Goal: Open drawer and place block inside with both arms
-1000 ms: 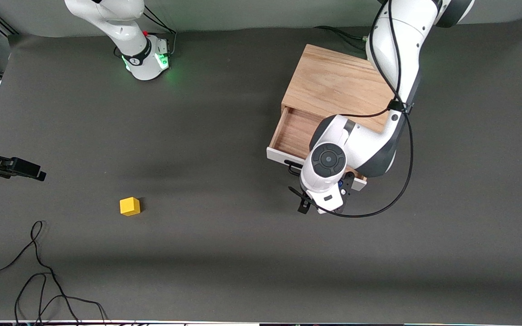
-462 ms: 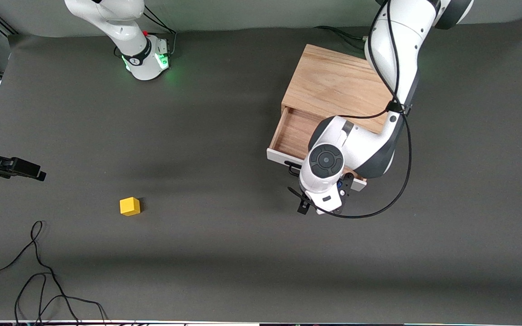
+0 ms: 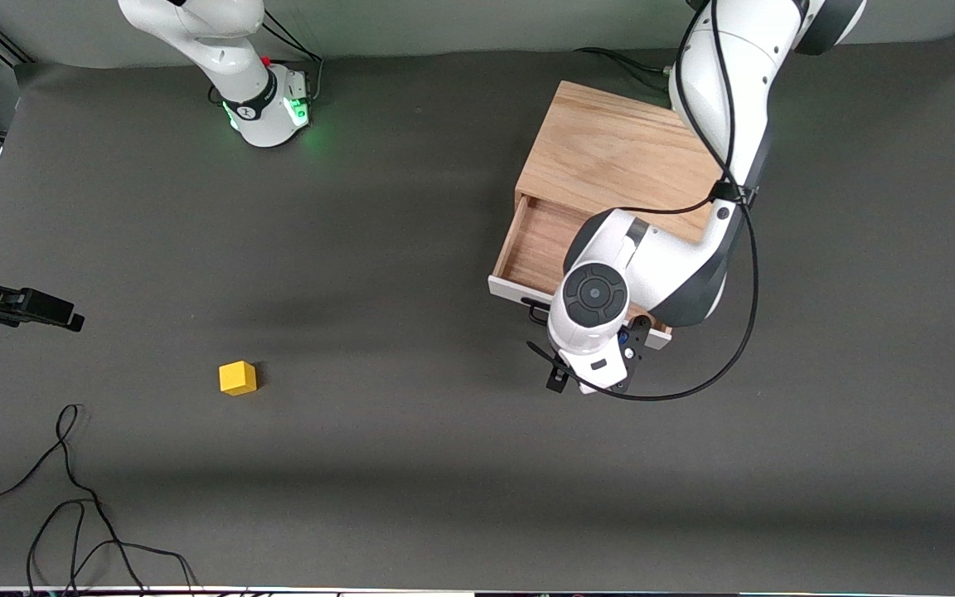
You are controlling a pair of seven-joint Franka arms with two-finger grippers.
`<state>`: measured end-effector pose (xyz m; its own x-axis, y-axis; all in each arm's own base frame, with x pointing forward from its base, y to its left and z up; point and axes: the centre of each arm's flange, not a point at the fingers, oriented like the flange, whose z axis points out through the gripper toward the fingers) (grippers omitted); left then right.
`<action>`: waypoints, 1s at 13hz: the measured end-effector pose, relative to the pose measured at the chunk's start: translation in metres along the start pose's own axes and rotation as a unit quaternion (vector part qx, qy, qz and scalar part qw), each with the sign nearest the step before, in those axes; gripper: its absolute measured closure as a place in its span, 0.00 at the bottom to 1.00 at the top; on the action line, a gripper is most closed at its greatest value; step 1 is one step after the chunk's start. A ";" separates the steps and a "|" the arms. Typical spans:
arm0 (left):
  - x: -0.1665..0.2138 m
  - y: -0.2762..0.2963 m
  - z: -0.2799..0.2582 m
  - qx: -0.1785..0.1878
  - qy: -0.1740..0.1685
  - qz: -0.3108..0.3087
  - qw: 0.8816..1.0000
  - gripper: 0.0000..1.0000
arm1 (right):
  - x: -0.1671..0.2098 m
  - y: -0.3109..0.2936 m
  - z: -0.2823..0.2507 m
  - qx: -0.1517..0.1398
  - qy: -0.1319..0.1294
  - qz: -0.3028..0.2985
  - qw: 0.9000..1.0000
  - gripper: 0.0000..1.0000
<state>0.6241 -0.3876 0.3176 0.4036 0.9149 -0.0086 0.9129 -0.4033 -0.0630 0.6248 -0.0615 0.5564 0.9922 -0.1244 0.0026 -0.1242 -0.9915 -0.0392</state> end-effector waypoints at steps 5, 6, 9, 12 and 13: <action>0.000 0.001 -0.011 0.007 0.002 0.003 1.000 0.00 | 0.000 -0.001 0.000 0.000 0.000 -0.001 1.000 0.00; 0.000 0.000 -0.026 0.009 0.002 0.017 1.000 0.00 | 0.000 -0.001 0.000 0.000 0.000 -0.001 1.000 0.00; 0.019 -0.015 -0.106 0.011 0.002 0.104 0.994 0.00 | 0.000 -0.001 0.000 0.000 0.000 -0.001 1.000 0.00; 0.065 -0.050 -0.185 0.020 -0.001 0.195 0.981 0.00 | 0.000 -0.001 0.001 0.000 -0.001 -0.001 1.000 0.00; 0.081 -0.061 -0.201 0.024 -0.004 0.226 0.974 0.00 | 0.000 -0.001 0.002 0.000 -0.002 -0.001 1.000 0.00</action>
<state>0.6128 -0.2925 0.5215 0.7629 0.6443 -0.0538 0.6380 -0.7637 -0.0984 0.6254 -0.0604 0.5544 0.9925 -0.1224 -0.0011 -0.1224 -0.9917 -0.0395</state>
